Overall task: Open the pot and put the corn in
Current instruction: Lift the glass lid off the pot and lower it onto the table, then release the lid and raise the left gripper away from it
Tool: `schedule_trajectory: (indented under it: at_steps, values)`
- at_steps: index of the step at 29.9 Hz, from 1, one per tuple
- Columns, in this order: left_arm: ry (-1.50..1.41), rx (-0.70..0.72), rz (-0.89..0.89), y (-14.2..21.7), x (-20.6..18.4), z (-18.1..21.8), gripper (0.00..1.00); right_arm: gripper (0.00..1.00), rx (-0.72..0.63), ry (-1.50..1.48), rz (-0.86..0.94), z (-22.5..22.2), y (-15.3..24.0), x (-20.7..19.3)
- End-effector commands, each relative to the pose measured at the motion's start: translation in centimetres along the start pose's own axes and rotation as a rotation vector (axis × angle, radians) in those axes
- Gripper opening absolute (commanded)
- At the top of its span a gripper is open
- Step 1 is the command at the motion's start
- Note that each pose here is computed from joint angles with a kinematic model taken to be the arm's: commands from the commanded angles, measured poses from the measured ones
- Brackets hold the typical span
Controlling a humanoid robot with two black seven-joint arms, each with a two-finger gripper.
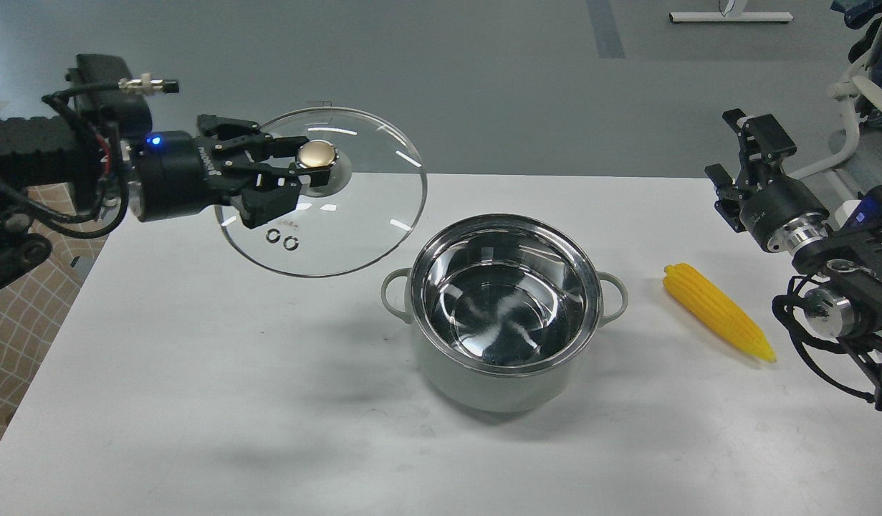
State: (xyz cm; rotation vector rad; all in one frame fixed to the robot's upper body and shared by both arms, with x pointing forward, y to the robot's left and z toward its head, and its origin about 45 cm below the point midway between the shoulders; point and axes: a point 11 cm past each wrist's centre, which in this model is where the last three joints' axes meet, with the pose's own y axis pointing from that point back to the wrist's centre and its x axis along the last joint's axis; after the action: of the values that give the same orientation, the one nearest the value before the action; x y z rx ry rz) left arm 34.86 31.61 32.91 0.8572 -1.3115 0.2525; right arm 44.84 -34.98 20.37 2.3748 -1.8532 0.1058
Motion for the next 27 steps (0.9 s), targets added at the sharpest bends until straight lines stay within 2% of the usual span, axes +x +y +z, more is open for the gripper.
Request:
schedule_trajectory:
  at_steps: [1,4,13,16,25,27]
  values:
    - [0.071,0.068,-0.015,2.6,-4.5,-1.1,0.00,0.99,-0.004,0.004,0.004,0.1,0.1,0.2]
    - [0.105,0.137,-0.003,4.3,-9.3,-2.0,0.00,0.99,-0.006,0.004,0.004,0.2,0.2,0.3]
    - [0.108,0.312,0.009,8.7,-17.3,-4.1,0.00,0.99,-0.017,0.010,0.014,0.5,0.7,0.8]
    - [0.134,0.333,-0.008,9.4,-19.9,-3.4,0.00,0.99,-0.018,0.010,0.013,0.6,0.7,0.8]
    - [0.184,0.346,-0.014,9.1,-23.1,-2.2,0.00,0.99,-0.019,0.013,0.012,0.6,0.7,0.9]
    - [0.188,0.351,-0.013,9.0,-23.3,-2.2,0.04,0.99,-0.020,0.014,0.014,0.6,0.7,0.9]
